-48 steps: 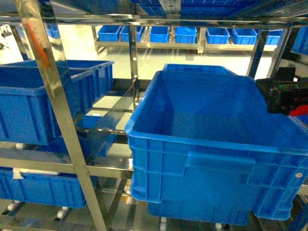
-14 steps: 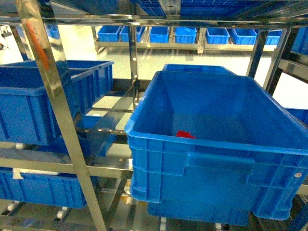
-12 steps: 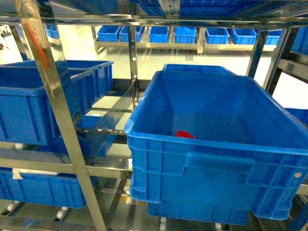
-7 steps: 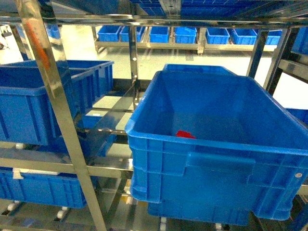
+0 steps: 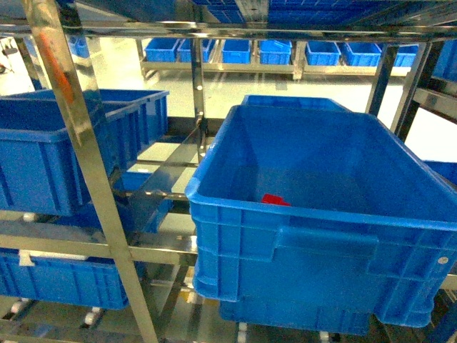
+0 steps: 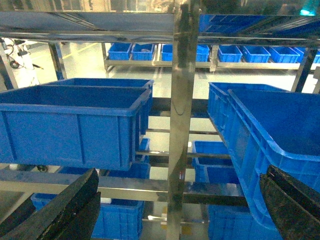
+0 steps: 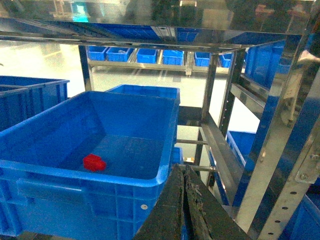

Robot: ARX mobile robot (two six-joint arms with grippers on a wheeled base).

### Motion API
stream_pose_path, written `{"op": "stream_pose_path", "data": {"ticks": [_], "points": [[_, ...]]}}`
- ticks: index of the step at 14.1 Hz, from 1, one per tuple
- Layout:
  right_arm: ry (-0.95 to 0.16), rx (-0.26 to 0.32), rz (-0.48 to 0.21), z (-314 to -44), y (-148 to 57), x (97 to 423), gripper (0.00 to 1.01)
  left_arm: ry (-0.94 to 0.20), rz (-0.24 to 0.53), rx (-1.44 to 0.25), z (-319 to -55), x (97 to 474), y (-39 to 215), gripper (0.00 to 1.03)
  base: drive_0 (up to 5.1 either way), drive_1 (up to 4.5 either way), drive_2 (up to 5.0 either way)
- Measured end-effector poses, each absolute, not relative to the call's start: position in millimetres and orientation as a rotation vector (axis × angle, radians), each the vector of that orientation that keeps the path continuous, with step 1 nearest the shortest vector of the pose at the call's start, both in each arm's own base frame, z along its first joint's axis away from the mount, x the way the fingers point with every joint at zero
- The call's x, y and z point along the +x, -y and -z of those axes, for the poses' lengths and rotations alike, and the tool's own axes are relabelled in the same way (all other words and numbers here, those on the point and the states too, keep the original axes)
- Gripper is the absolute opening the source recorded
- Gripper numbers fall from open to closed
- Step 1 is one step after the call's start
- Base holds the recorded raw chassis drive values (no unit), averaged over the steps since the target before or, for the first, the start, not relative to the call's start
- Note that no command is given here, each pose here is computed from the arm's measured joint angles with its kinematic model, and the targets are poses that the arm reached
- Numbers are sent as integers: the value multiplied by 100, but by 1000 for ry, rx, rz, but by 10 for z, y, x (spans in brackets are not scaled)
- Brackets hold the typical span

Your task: Pick red block from blue box to shelf

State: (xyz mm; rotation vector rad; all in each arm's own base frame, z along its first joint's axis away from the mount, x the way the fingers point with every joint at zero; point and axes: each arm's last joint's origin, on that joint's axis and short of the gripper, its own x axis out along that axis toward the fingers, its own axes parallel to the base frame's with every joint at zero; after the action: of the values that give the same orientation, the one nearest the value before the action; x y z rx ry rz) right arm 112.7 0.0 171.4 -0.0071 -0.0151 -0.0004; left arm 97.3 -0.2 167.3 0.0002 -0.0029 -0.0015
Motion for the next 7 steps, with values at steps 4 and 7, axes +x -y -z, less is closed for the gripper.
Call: {"op": "stream_pose_path", "data": {"ticks": [4,7], "points": [[14,-7,0,-1709,0,1090,2,3,2,0,-1673,973,2,98,0,0,0],[12,-6,0,-1684,0,971,2,3,1,0,-1673,973,2,98,0,0,0]]}}
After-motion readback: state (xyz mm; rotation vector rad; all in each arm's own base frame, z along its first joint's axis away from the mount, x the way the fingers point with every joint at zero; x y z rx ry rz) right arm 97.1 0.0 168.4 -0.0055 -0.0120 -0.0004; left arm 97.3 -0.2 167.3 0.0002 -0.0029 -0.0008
